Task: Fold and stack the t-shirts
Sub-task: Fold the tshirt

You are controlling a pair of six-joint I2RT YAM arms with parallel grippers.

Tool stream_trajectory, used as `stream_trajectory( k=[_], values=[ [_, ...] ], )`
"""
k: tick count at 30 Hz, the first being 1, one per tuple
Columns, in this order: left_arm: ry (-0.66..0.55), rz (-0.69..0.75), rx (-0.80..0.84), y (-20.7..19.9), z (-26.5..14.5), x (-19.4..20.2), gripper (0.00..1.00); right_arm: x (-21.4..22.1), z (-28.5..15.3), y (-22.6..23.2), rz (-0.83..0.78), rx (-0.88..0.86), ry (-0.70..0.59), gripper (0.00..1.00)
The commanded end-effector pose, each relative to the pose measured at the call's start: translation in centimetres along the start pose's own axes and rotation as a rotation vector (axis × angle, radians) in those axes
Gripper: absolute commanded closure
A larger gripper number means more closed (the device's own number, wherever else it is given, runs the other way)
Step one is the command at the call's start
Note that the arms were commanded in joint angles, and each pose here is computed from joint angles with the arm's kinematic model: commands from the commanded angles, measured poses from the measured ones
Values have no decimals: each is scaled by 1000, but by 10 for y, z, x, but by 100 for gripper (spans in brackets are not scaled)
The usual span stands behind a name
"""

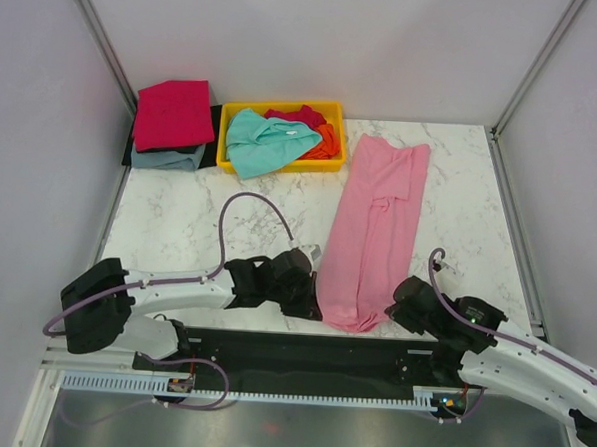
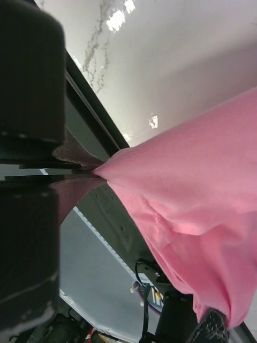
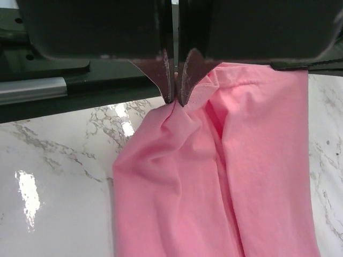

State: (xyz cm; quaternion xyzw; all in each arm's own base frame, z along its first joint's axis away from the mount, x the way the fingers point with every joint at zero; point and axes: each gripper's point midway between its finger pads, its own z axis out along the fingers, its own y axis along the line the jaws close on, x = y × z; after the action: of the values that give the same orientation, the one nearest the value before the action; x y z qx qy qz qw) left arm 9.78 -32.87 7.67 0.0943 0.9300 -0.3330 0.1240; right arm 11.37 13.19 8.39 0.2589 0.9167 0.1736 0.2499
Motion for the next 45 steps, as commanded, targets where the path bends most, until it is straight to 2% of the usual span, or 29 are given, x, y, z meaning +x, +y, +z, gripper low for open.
stream_trajectory(
  k=[1, 6, 11, 12, 14, 19, 20, 22, 26, 37, 45],
  values=[
    [-56, -49, -37, -4, -17, -13, 98, -16, -13, -3, -9, 10, -61, 100],
    [-122, 61, -74, -33, -32, -55, 98, -38, -20, 13, -4, 14, -150, 100],
    [-168, 86, -44, -46, -39, -102, 98, -81, -41, 39, -6, -22, -330, 100],
    [-138, 84, -54, -43, -32, -104, 98, -86, -42, 43, -36, -6, -351, 100],
    [-156, 98, -46, -47, -35, -125, 98, -103, -51, 55, -47, 0, -409, 100],
    [-142, 103, -46, -44, -26, -164, 98, -133, -48, 74, -171, 83, -457, 100],
    [-140, 106, -47, -45, -24, -169, 98, -147, -47, 76, -148, 83, -486, 100],
    [-129, 110, -56, -42, -18, -182, 98, -154, -41, 79, -197, 78, -460, 100],
    [-129, 126, -50, -43, -8, -201, 98, -181, -28, 81, -172, 85, -461, 100],
    [-133, 210, -51, -39, 16, -256, 98, -205, 22, 74, -185, 129, -391, 100],
    [-112, 220, -49, -27, 36, -279, 97, -227, 47, 70, -160, 144, -368, 100]
  ],
)
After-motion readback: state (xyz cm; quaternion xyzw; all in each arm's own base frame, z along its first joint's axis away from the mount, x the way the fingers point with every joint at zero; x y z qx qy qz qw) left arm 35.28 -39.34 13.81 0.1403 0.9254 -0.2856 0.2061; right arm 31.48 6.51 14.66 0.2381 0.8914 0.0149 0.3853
